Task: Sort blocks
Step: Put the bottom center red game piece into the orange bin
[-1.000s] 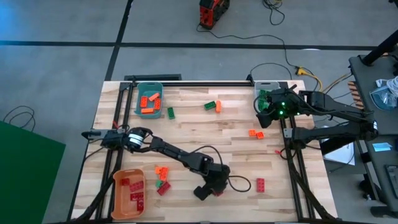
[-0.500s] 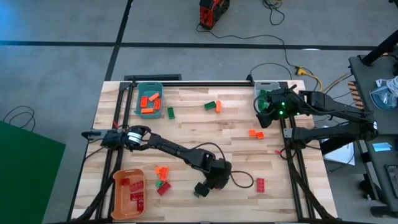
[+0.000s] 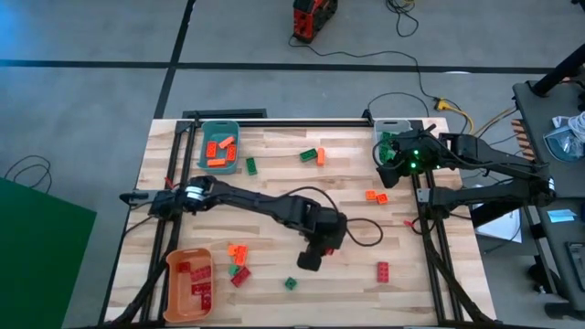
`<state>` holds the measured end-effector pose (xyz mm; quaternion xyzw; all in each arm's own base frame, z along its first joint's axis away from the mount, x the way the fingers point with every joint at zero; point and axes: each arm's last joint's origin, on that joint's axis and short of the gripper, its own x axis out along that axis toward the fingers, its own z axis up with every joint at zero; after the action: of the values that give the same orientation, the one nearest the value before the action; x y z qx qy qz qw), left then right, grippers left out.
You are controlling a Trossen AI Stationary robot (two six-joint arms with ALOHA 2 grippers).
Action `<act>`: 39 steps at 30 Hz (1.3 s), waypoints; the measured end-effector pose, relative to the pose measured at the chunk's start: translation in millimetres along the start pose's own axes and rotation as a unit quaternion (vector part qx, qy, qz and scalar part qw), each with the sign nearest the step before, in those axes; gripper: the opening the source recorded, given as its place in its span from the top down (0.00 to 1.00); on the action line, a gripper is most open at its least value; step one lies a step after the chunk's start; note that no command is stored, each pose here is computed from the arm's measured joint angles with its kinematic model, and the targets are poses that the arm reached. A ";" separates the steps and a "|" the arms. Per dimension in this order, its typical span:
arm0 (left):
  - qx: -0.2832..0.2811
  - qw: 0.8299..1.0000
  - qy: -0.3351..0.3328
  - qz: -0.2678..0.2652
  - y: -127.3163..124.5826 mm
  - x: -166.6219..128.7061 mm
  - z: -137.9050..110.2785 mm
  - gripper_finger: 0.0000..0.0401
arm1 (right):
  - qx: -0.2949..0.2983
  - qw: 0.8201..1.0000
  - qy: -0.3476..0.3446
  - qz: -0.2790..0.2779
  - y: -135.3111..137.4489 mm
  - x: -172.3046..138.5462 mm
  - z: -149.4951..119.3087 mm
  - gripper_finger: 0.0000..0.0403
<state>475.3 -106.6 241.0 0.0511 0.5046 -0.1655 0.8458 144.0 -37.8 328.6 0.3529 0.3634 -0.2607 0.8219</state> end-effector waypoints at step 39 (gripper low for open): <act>-0.690 0.694 0.119 0.167 -245.5 -171.1 -197.1 0.72 | -0.016 0.999 0.041 -0.018 17.8 54.2 19.4 0.90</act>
<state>154.4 -248.4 313.9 -0.4443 0.5563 0.3805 0.5902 196.7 -51.2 302.7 0.3434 0.4076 -0.2545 0.8069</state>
